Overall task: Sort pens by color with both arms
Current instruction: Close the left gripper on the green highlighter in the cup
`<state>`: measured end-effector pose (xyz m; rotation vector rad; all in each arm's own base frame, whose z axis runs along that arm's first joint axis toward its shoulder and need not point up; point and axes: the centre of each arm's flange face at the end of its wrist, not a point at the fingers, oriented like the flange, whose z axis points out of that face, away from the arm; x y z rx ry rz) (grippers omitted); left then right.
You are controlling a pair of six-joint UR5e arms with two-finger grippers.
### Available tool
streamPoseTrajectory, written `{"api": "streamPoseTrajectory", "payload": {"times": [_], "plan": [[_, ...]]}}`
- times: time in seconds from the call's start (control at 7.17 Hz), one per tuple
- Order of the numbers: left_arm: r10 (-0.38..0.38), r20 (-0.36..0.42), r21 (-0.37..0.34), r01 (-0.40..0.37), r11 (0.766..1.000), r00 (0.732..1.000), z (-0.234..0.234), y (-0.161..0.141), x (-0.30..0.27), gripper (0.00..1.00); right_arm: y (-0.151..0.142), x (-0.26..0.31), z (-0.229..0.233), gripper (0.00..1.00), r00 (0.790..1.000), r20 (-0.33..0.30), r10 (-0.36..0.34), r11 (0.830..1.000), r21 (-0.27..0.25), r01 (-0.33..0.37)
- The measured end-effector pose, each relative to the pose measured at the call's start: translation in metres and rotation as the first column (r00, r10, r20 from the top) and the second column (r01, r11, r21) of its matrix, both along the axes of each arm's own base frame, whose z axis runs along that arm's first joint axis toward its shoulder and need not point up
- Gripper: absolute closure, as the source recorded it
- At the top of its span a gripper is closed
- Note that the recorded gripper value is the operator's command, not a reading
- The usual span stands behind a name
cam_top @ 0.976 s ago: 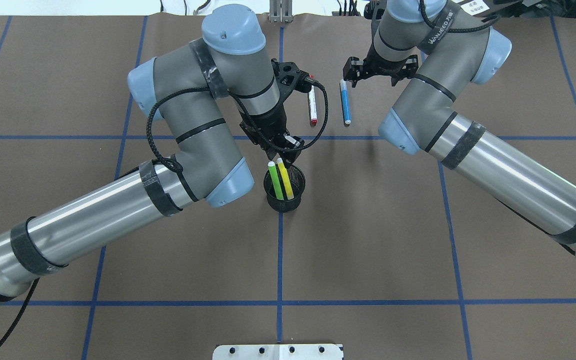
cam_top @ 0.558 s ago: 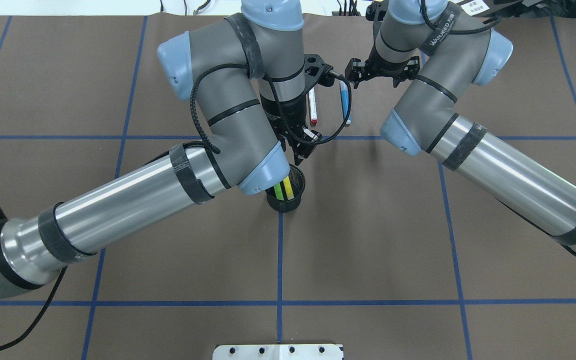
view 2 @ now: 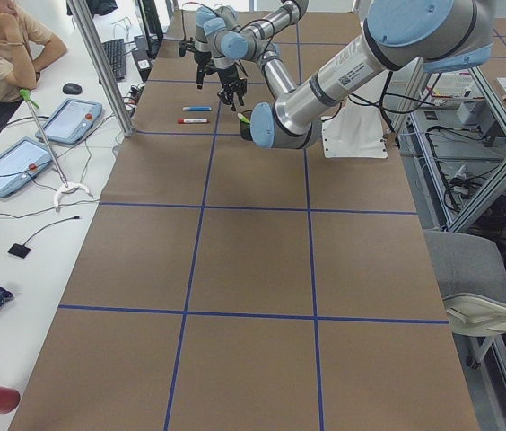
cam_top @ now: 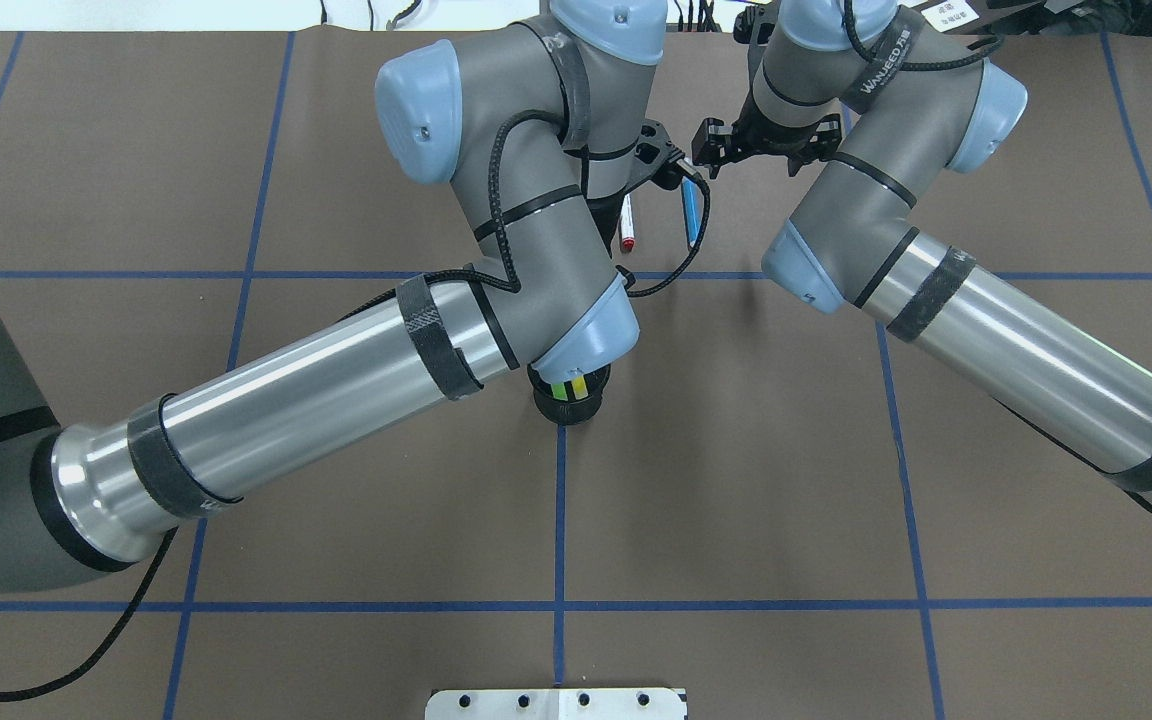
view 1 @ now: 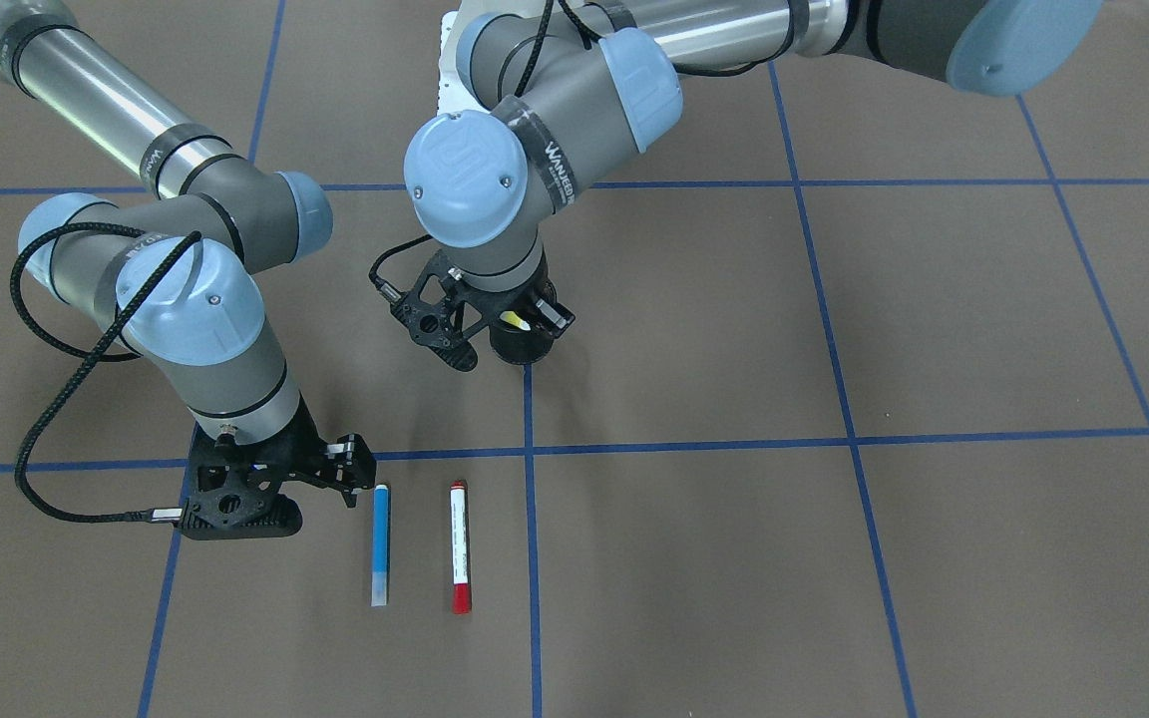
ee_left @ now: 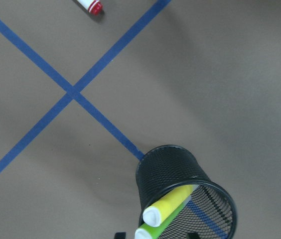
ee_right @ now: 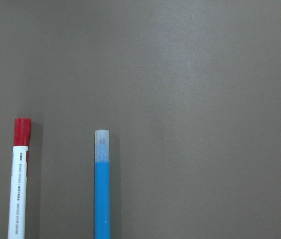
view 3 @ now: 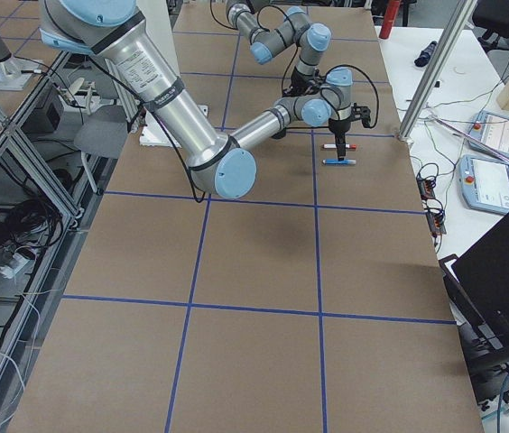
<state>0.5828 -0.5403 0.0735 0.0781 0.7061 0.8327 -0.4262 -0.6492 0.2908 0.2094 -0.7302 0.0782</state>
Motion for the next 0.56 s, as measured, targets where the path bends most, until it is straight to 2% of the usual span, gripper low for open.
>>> {"api": "streamPoseTrajectory", "payload": {"times": [0.56], "plan": [[0.028, 0.056, 0.016, -0.029, 0.999, 0.998, 0.017, 0.008, 0.016, 0.51, 0.001, -0.001, 0.0, 0.01, 1.0, 0.0, -0.001, 1.0, -0.001, 0.001]]}}
